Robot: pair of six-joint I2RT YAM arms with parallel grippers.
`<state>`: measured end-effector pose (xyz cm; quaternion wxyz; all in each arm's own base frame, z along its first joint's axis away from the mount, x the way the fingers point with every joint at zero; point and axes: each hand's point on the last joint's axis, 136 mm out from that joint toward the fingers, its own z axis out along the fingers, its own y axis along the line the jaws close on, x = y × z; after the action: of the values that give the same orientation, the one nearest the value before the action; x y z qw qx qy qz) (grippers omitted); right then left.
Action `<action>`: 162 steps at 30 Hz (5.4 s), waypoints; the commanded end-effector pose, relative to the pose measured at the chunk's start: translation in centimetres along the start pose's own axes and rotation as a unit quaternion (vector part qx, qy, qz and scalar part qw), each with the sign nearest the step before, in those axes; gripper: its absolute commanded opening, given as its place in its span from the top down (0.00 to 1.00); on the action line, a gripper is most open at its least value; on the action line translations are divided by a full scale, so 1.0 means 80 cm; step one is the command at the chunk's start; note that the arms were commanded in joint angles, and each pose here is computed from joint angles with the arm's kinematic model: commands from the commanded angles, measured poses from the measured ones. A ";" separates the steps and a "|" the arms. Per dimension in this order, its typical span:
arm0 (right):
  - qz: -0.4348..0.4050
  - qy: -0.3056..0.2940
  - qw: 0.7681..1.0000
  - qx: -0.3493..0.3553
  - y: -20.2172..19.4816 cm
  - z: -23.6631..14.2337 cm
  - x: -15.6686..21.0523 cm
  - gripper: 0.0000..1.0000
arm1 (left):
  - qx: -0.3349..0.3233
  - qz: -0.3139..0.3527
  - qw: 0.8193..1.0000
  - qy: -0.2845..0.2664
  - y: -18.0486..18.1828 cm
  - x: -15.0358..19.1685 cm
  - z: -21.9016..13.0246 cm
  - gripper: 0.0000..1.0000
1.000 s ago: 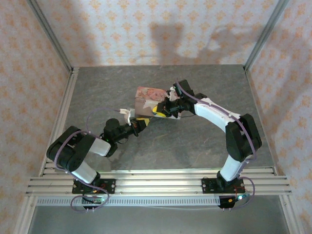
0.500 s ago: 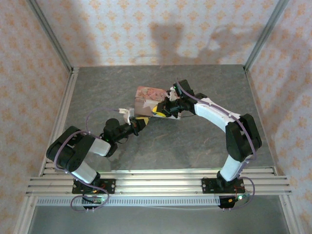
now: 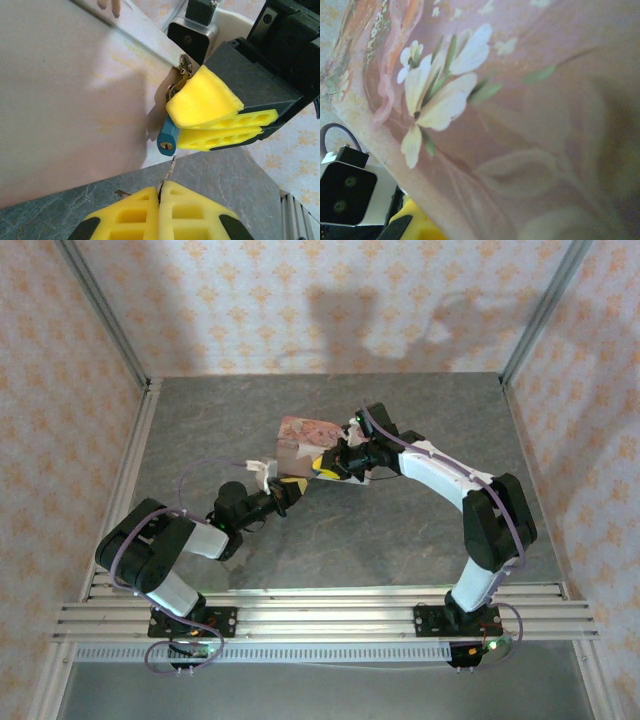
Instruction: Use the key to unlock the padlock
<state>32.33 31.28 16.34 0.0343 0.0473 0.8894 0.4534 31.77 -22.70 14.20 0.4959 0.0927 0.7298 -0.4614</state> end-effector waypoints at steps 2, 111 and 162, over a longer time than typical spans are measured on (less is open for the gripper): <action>-0.029 0.000 0.998 -0.055 0.048 -0.020 -0.001 1.00 | 0.013 0.033 0.999 -0.036 -0.013 -0.026 0.006 1.00; -0.071 0.039 0.993 0.085 -0.075 0.029 0.053 1.00 | -0.015 -0.001 1.000 0.028 -0.011 0.050 0.026 1.00; 0.045 -0.204 0.978 0.009 -0.098 0.026 0.027 0.49 | -0.063 0.002 0.995 0.075 0.020 0.100 0.028 1.00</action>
<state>28.59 27.96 7.66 0.1657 0.1570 0.8873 0.4007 29.60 -25.67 5.30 0.4237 0.0895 0.8051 -0.4053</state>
